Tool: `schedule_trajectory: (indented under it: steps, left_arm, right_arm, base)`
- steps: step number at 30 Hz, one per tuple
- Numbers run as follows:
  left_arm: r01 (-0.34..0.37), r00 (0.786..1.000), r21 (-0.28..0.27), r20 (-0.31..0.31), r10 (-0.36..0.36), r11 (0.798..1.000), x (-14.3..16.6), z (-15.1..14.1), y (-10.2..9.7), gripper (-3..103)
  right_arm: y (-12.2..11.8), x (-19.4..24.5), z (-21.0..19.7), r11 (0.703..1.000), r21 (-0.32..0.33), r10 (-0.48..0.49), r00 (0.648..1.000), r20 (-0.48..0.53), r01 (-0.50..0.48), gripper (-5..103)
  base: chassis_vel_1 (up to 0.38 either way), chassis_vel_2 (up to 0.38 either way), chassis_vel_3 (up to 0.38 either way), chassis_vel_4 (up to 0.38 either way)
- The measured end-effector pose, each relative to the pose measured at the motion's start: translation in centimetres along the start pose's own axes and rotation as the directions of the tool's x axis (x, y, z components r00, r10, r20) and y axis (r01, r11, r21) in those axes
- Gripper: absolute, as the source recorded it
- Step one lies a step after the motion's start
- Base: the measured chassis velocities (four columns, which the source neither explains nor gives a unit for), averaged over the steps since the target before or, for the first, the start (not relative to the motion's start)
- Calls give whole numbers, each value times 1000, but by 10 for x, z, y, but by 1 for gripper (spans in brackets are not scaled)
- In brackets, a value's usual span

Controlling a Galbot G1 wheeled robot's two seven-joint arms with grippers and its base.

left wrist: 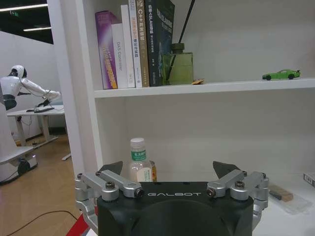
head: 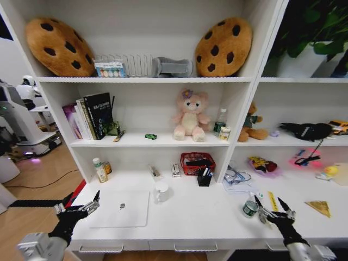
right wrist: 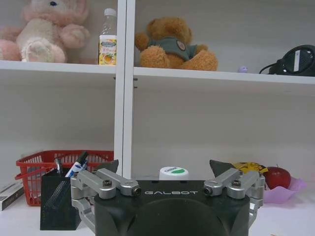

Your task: Organize the objects on the table.

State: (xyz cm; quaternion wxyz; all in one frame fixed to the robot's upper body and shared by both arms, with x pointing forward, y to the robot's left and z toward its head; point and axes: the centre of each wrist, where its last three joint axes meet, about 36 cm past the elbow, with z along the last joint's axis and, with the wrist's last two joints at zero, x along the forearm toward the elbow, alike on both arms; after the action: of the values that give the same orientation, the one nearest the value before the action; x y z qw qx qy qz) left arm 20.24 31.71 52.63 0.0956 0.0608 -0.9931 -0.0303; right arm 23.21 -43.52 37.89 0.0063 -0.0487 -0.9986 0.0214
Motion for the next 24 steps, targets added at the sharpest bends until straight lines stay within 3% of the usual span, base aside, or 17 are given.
schedule_trajectory:
  steps: [13,24]
  left_arm:
    - [0,1000,0,0,0,1000,0,0,0,100]
    - [0,1000,0,0,0,1000,0,0,0,100]
  right_arm:
    - [12,-20,13,1000,-20,8,999,-47,-9,100]
    - [14,-16,22,1000,-26,6,998,-69,-8,58]
  base:
    - [0,0,0,0]
    - [0,0,0,0]
